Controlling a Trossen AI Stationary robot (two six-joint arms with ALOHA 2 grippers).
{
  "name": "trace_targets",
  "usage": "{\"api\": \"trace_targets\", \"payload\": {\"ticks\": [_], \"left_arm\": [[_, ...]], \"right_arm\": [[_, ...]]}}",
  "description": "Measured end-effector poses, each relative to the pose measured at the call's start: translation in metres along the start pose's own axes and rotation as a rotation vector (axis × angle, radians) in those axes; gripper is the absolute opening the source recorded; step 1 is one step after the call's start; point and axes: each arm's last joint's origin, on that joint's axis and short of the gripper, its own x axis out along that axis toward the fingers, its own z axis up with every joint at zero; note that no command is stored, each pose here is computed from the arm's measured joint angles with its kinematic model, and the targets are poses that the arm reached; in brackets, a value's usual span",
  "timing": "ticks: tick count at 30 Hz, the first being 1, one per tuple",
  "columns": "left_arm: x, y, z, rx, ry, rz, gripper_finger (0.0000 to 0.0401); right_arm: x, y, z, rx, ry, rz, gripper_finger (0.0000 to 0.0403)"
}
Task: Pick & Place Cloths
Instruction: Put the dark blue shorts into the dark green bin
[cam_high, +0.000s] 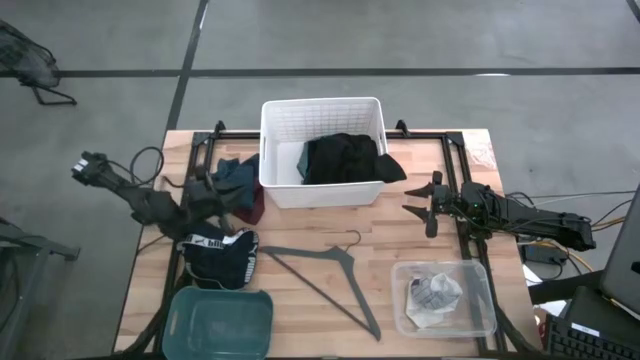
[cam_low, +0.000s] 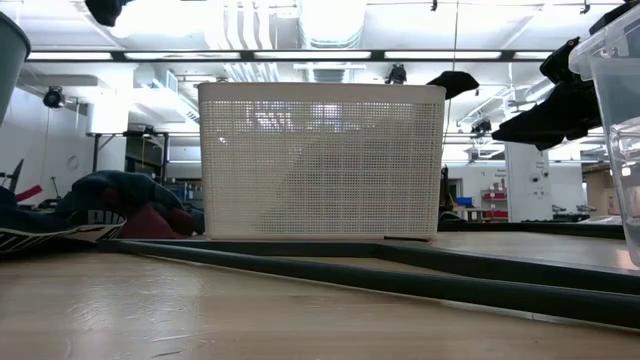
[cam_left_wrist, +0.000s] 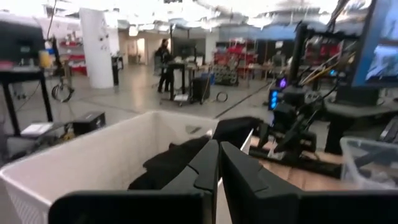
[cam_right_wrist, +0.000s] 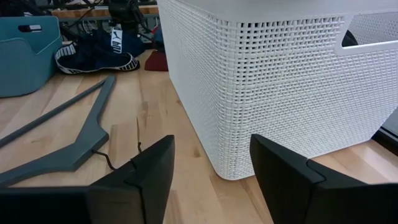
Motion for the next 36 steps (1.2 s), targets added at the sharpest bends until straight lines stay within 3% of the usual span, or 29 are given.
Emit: {"api": "trace_targets", "payload": {"ticks": [9,26,32,36], "left_arm": [[0.021,0.0,-0.004,-0.007,0.161,0.082,0.0033],[0.06,0.015,-0.008,-0.026,0.375,0.187,0.0215],[0.066,0.027,-0.005,-0.057,0.41,0.205,0.0236],[0.06,0.031,0.012,0.056,0.458,0.124,0.0236]], "right_arm": [[0.0,0.0,0.0,0.0,0.0,0.0,0.0216],[0.0,0.0,0.0,0.001,0.0,0.0,0.0183],[0.0,0.0,0.0,0.0,0.0,0.0,0.0167],[0.0,0.0,0.0,0.0,0.0,0.0,0.0155]]}}
